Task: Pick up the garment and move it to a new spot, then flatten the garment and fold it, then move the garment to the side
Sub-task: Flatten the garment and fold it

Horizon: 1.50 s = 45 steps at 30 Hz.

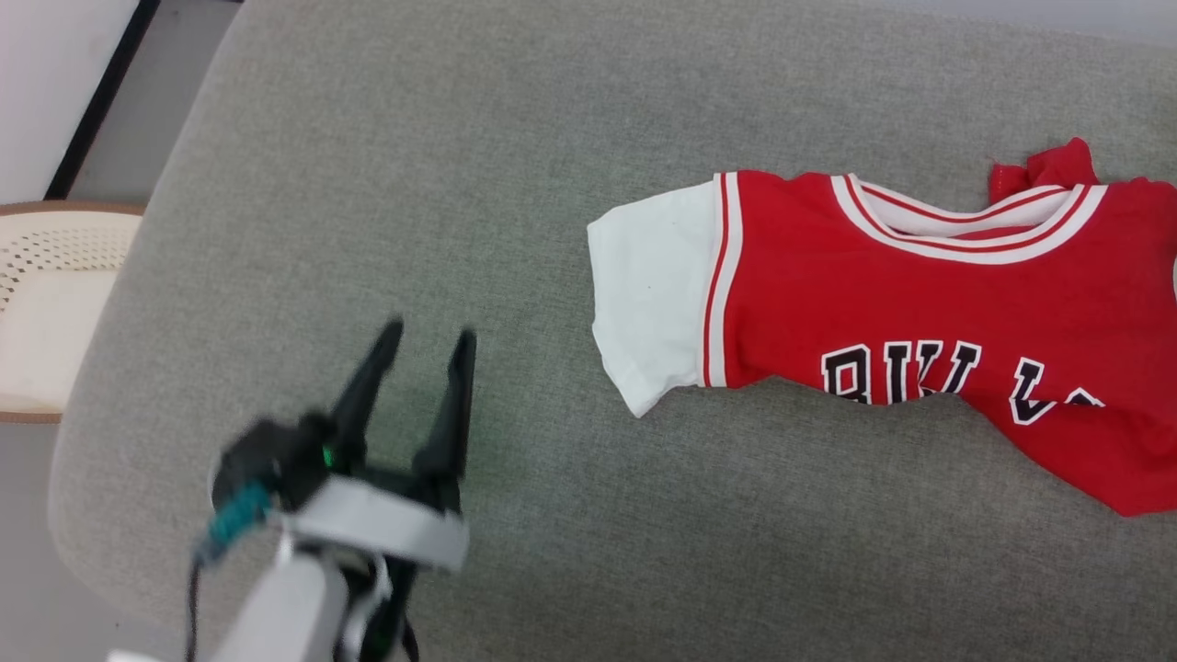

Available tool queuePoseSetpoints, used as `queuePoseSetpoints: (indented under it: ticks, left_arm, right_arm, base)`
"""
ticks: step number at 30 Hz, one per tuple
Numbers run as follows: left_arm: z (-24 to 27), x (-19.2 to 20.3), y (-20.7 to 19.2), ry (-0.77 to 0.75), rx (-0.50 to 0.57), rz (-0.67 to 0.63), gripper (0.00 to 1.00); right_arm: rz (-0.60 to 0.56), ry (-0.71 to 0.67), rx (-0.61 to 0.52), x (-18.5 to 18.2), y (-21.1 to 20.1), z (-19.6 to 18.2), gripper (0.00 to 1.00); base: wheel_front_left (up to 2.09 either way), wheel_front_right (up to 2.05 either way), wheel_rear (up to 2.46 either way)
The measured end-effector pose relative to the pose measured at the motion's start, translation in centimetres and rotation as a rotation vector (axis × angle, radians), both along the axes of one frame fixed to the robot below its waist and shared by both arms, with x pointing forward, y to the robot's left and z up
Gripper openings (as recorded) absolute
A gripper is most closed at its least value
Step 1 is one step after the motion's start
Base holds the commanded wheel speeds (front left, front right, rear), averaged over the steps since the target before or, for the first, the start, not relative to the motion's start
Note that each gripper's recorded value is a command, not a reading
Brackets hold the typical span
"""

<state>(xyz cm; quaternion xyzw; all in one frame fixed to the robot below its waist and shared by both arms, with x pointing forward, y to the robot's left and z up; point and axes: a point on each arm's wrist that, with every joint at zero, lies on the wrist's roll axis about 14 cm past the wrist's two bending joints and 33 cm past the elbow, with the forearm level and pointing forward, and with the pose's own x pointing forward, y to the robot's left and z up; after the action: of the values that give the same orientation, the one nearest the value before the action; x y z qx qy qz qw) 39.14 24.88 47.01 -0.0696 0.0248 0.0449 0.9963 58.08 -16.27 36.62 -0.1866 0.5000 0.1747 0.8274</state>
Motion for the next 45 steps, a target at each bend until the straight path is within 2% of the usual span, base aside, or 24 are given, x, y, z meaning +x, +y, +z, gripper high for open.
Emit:
queuePoseSetpoints:
  ticks: [3, 5, 9, 14, 22, 28, 35, 37, 38, 40, 45]
  left_arm:
    - [2.4, 2.9, 0.0, -0.043, 0.032, -0.060, 1.00]
    - [2.8, 4.9, -0.4, 0.002, 0.046, -0.116, 1.00]
    - [2.0, 8.2, -1.5, 0.196, 0.058, -0.221, 1.00]
    - [-0.5, 10.3, -3.3, 0.490, -0.014, -0.314, 1.00]
    - [-3.6, 11.7, -6.8, 0.757, 0.026, -0.447, 1.00]
    - [-6.1, 12.3, -7.6, 0.827, 0.125, -0.489, 1.00]
    - [-7.8, 12.9, -6.0, 0.869, 0.210, -0.462, 1.00]
    - [-7.9, 13.0, -6.6, 0.869, 0.078, -0.444, 1.00]
    - [-8.0, 12.9, -6.8, 0.878, 0.052, -0.443, 1.00]
    - [-8.4, 12.5, -7.1, 0.909, 0.098, -0.474, 1.00]
    - [-8.6, 11.8, -8.3, 0.953, 0.017, -0.512, 1.00]
  right_arm:
    - [-0.001, -0.004, 0.004, 0.1, 0.1, -0.1, 0.00]
    - [-0.001, -0.010, 0.016, 0.2, 0.3, -0.1, 0.00]
    - [-0.002, -0.011, 0.021, 0.1, 0.4, -0.1, 0.00]
    - [0.004, -0.011, 0.017, 0.2, 0.5, -0.2, 0.00]
    - [0.005, -0.011, 0.025, 0.8, 0.7, -0.5, 0.00]
    - [0.015, -0.012, 0.027, 1.3, 0.8, -0.8, 0.00]
    - [0.028, -0.009, 0.029, 1.2, 1.0, -1.1, 0.00]
    - [0.028, -0.007, 0.034, 1.2, 1.0, -1.1, 0.00]
    - [0.028, -0.007, 0.036, 1.2, 1.1, -1.1, 0.00]
    - [0.029, -0.007, 0.036, 1.2, 1.1, -1.1, 0.00]
    - [0.030, -0.005, 0.036, 1.3, 1.0, -1.3, 0.00]
  base:
    - [0.00, 0.00, 0.00]
    - [0.00, 0.00, 0.00]
    - [0.00, 0.00, 0.00]
    - [0.00, 0.00, 0.00]
    - [0.00, 0.00, 0.00]
    - [0.00, 0.00, 0.00]
    - [0.00, 0.00, 0.00]
    - [0.00, 0.00, 0.00]
    - [0.00, 0.00, 0.00]
    - [0.00, 0.00, 0.00]
    - [0.00, 0.00, 0.00]
